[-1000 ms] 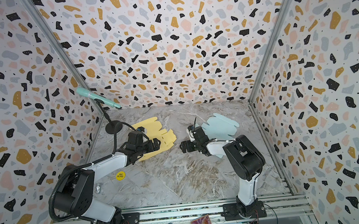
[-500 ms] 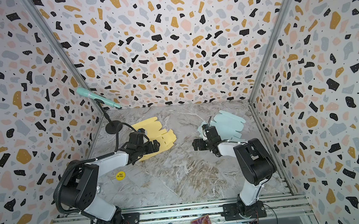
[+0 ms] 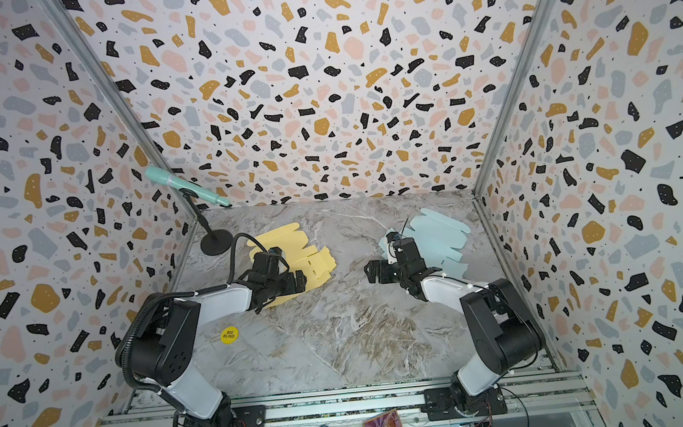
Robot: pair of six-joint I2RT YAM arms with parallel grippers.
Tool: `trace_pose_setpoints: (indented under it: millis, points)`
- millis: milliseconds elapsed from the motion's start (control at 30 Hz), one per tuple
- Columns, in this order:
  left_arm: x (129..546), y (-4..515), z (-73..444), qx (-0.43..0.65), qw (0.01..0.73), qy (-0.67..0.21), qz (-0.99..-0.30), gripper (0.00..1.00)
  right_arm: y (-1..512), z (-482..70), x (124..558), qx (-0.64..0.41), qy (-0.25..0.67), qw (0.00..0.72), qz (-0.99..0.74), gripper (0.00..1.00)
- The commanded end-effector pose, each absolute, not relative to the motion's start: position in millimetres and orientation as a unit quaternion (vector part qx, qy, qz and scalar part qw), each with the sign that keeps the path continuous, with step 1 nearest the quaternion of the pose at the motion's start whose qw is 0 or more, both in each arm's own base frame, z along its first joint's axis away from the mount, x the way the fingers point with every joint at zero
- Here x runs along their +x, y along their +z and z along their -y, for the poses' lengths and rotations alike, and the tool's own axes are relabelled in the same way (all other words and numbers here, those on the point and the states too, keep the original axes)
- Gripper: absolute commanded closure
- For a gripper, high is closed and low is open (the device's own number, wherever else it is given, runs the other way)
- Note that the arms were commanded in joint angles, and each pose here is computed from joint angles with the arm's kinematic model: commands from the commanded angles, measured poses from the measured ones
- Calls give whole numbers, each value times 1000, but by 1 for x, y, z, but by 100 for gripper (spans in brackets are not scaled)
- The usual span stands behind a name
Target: Fold the paper box
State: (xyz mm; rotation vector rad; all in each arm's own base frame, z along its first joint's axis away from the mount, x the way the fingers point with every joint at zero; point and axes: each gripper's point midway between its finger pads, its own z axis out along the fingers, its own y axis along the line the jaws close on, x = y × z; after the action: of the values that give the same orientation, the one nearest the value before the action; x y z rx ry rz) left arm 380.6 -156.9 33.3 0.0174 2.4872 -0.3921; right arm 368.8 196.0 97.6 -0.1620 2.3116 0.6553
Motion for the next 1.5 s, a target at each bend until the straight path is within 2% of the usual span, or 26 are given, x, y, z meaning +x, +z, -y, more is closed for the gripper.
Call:
trace_pose_setpoints:
  millis: [0,433,700,800,967,1200,1467]
  points:
    - [363,21,165,11,287,-158,-945,0,115,-196,363,-59,267,366,-889,1]
    - [303,29,241,40,273,-248,-928,0,102,-191,336,-60,277,349,-893,1]
    - [283,62,289,44,300,-319,-898,0,103,-184,332,-58,277,349,-893,1]
    - [291,92,282,41,336,-307,-889,0,101,-185,331,-63,275,345,-895,1]
    - [321,110,236,30,365,-221,-904,0,99,-198,328,-81,282,331,-897,0]
    - [345,95,199,41,337,-204,-918,0,94,-223,322,-92,297,316,-896,1]
    - [333,62,202,44,301,-222,-926,0,85,-250,324,-103,325,296,-892,0]
